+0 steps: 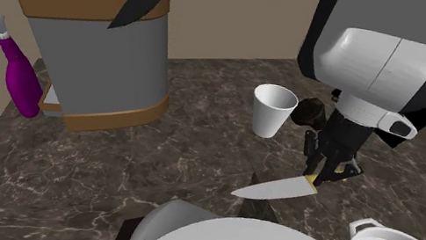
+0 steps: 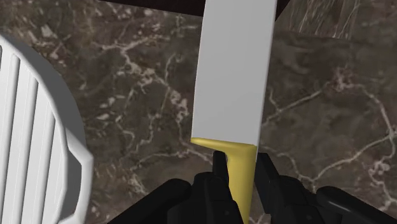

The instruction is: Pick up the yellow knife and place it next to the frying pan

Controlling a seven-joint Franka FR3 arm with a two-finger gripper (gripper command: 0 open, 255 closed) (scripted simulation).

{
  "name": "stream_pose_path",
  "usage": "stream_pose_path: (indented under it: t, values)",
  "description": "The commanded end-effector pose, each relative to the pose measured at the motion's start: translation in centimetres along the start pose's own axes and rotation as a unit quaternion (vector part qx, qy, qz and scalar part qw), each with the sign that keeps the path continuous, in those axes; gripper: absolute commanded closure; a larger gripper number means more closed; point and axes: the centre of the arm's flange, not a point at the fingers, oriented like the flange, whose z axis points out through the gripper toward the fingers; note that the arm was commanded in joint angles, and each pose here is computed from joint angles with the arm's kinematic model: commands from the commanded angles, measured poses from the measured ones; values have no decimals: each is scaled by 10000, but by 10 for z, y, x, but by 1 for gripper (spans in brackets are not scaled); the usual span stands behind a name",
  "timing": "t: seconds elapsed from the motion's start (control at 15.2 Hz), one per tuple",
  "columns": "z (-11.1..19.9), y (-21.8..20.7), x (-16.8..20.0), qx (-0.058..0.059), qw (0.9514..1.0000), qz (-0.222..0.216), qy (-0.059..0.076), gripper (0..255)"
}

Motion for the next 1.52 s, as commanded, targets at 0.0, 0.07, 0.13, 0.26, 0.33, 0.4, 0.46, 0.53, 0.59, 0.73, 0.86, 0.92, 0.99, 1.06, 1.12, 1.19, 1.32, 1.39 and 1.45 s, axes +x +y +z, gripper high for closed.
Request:
stream_pose_path:
  t: [0.0,0.07,0.13,0.26,0.33,0.4,0.46,0.53,0.59,0.73,0.86,0.92,0.99,1.06,1.12,1.19,1.32,1.39,1.45]
  values:
    - [11,0,3,2,10000,0,3,255]
    - [15,0,3,2,10000,0,3,255]
    - [15,0,3,2,10000,0,3,255]
    - [15,0,3,2,10000,0,3,255]
    - [15,0,3,2,10000,0,3,255]
    - [15,0,3,2,10000,0,3,255]
    - [15,0,3,2,10000,0,3,255]
    - [15,0,3,2,10000,0,3,255]
    - [15,0,3,2,10000,0,3,255]
    - [15,0,3,2,10000,0,3,0]
    - [15,0,3,2,10000,0,3,0]
    - [15,0,3,2,10000,0,3,0]
    - [15,0,3,2,10000,0,3,0]
    - [2,0,3,2,10000,0,3,0]
    - [-11,0,3,2,10000,0,3,0]
    - [-25,0,3,2,10000,0,3,0]
    - [-35,0,3,2,10000,0,3,0]
    - [-35,0,3,2,10000,0,3,0]
    - [-35,0,3,2,10000,0,3,0]
